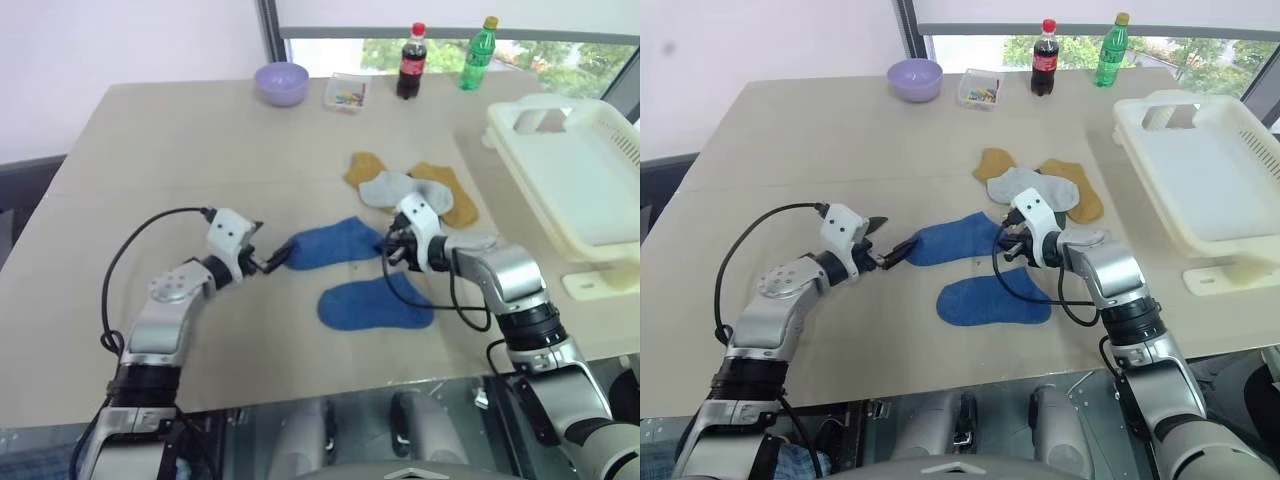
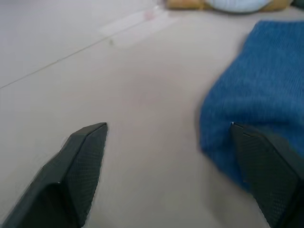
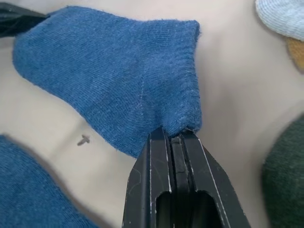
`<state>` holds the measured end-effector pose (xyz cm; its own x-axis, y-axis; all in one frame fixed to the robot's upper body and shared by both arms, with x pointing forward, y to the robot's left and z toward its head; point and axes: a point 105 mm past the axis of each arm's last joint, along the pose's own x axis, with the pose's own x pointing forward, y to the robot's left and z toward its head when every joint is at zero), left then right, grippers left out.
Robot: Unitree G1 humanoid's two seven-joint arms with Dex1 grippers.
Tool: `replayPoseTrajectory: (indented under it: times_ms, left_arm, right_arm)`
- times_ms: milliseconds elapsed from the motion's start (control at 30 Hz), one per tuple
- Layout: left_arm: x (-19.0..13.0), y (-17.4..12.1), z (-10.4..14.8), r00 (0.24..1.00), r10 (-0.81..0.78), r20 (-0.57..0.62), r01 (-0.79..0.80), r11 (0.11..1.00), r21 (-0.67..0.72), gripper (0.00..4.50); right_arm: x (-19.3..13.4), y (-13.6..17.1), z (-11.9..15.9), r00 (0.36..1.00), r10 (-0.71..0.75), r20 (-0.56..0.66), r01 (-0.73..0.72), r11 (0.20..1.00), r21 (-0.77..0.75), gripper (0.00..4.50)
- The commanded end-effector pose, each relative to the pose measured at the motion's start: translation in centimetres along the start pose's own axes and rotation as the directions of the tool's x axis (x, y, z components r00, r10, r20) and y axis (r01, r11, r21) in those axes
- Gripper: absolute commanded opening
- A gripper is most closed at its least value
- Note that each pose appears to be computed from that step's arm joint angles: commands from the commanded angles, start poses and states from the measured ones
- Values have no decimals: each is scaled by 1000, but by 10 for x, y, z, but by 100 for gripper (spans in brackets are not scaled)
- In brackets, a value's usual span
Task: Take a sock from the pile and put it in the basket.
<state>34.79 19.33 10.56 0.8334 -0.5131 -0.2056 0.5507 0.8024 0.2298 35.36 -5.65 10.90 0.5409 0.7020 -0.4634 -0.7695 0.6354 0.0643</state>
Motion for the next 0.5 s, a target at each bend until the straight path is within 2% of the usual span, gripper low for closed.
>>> replayPoseTrajectory:
  times_ms: [33,67,167,200,367,500]
  left_arm:
    - [1,-7,-10,998,-34,-59,38,998,55,209]
    - [1,-8,-13,997,-39,-74,44,997,68,176]
    - [3,-14,-13,995,-68,-74,73,996,55,32]
    - [3,-14,-14,994,-74,-77,79,995,55,5]
    - [2,-14,-22,988,-84,-129,96,991,89,5]
    - [3,-12,-17,992,-70,-104,79,993,91,5]
  right_arm:
    - [-3,2,7,1000,-7,27,8,999,-40,0]
    - [-3,2,6,1000,-7,26,8,999,-41,0]
    - [-3,4,5,1000,-6,24,7,999,-43,0]
    - [-2,4,5,1000,-6,24,7,999,-45,0]
    - [-1,5,6,1000,-6,29,7,999,-51,0]
    - [-2,5,9,999,-6,40,9,998,-64,0]
